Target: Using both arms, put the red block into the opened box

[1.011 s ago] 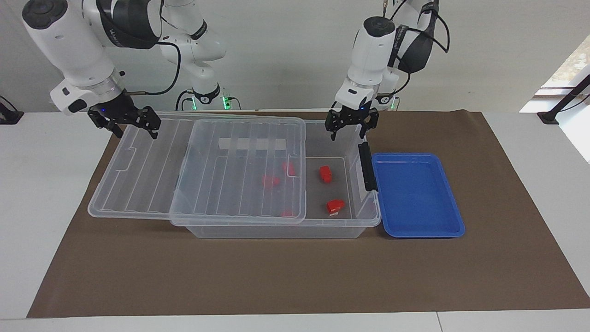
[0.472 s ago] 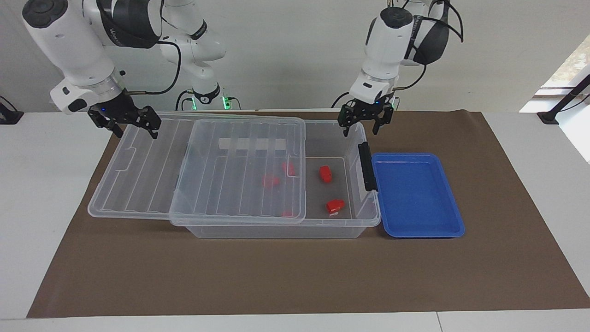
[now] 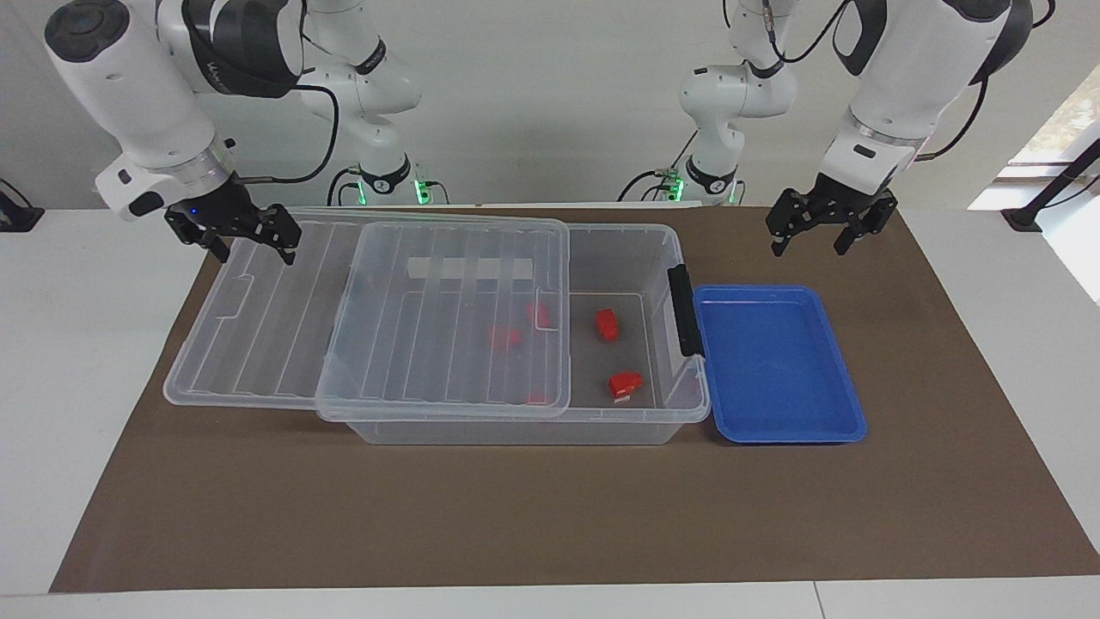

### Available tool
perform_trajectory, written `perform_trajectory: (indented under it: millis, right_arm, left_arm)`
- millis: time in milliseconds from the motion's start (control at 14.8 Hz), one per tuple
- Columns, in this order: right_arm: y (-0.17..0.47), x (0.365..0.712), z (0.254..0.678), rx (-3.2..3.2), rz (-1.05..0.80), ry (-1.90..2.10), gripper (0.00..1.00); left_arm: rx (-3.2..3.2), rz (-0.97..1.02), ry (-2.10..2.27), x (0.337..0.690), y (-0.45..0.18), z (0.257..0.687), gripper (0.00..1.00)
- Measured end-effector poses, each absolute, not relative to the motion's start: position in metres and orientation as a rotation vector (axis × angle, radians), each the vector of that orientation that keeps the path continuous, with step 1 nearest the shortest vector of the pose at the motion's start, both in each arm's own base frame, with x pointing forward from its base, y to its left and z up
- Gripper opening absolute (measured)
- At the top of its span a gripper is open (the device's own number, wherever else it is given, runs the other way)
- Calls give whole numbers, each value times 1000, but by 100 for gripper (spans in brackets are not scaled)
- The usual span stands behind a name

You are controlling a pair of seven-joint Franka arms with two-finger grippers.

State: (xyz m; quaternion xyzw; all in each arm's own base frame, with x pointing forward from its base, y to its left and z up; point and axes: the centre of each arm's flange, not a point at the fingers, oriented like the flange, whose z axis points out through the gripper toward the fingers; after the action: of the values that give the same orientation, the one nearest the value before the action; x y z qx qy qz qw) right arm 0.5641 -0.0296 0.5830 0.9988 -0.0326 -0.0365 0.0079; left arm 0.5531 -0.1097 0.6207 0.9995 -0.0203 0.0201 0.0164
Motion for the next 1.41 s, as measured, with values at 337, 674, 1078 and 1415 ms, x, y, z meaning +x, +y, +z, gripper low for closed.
perform_trajectory:
  millis: [337,674,1078,1415]
  right_arm:
    - [-32,566,585,3121,-90,-98,100]
    - [-117,561,583,3123,-43,-45,47]
    - [-188,548,551,3122,-32,-133,1]
    - [-212,553,516,3114,-20,-11,1]
  left_arm:
    - [3111,54,-50,549,-100,627,100]
    - [3114,29,-52,547,-98,625,100]
    - [3117,9,-85,546,-82,623,100]
    - [3117,11,-86,546,-82,623,100]
